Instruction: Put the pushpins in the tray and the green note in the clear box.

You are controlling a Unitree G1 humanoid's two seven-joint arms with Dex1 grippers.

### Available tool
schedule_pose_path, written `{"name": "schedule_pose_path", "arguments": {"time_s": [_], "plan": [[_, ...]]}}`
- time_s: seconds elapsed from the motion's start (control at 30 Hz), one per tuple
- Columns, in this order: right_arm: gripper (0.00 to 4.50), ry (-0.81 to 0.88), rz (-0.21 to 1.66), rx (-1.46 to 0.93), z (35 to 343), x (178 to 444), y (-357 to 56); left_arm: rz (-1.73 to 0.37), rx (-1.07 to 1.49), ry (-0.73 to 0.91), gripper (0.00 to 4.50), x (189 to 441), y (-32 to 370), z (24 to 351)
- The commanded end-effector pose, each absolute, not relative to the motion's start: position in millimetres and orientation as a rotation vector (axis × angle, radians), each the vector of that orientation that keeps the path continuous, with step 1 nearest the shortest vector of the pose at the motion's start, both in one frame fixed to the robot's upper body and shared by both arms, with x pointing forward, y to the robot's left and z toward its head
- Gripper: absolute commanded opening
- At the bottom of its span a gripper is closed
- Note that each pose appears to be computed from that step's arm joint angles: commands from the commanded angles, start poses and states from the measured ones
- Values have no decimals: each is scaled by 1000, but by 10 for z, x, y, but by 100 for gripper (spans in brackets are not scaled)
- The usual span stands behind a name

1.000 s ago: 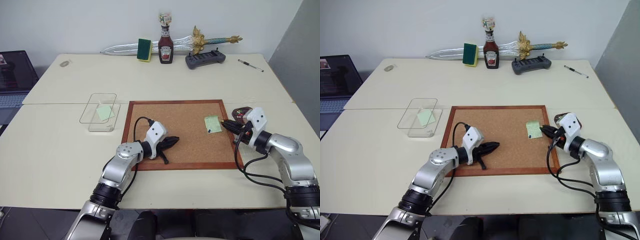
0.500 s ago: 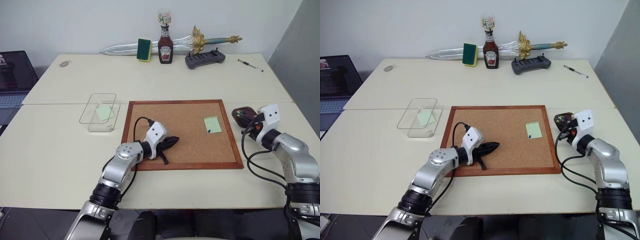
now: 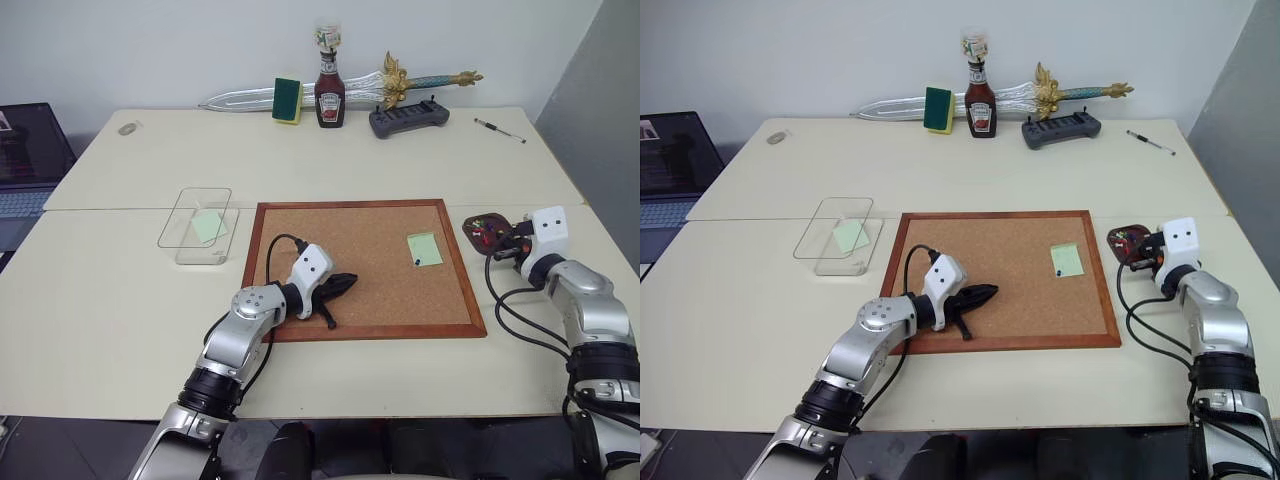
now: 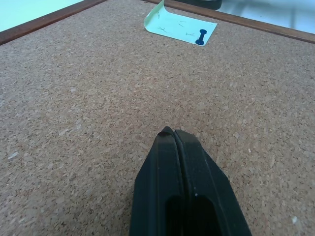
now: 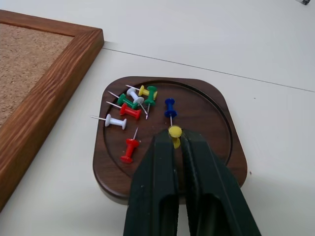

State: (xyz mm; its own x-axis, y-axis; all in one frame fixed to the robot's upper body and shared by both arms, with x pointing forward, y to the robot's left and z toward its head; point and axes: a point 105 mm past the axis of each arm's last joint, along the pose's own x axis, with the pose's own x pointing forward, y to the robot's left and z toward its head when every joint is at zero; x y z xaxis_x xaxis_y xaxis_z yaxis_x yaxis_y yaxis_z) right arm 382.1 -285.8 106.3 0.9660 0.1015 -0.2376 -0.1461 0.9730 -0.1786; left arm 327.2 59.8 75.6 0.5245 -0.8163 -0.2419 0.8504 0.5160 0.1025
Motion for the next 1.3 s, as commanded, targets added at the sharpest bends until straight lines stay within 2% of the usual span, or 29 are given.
{"name": "schedule_pose_path", "arguments": {"time_s": [0.03, 0.23, 0.37, 0.53, 0.7, 0.97, 1.13, 1.3], "plan": [[124, 162, 103, -209, 1279, 3859, -2911, -998, 236, 266, 0, 3211, 660, 520], [260, 87, 114, -180, 1432, 3831, -2894, -999, 238, 268, 0, 3204, 663, 515], [332, 29, 269, -150, 1570, 3724, -2660, -997, 237, 269, 0, 3199, 671, 511], [332, 83, 602, -205, 1471, 3420, -2097, -999, 238, 270, 0, 3197, 674, 509], [332, 111, 786, -262, 1341, 3261, -1671, -998, 237, 268, 0, 3203, 671, 512], [332, 134, 805, -329, 1120, 3431, -1508, -993, 236, 269, 0, 3206, 674, 509], [332, 126, 786, -324, 1110, 3528, -1535, -988, 236, 269, 0, 3202, 684, 507], [254, 136, 788, -322, 1076, 3544, -1558, -985, 235, 269, 0, 3203, 685, 505]]}}
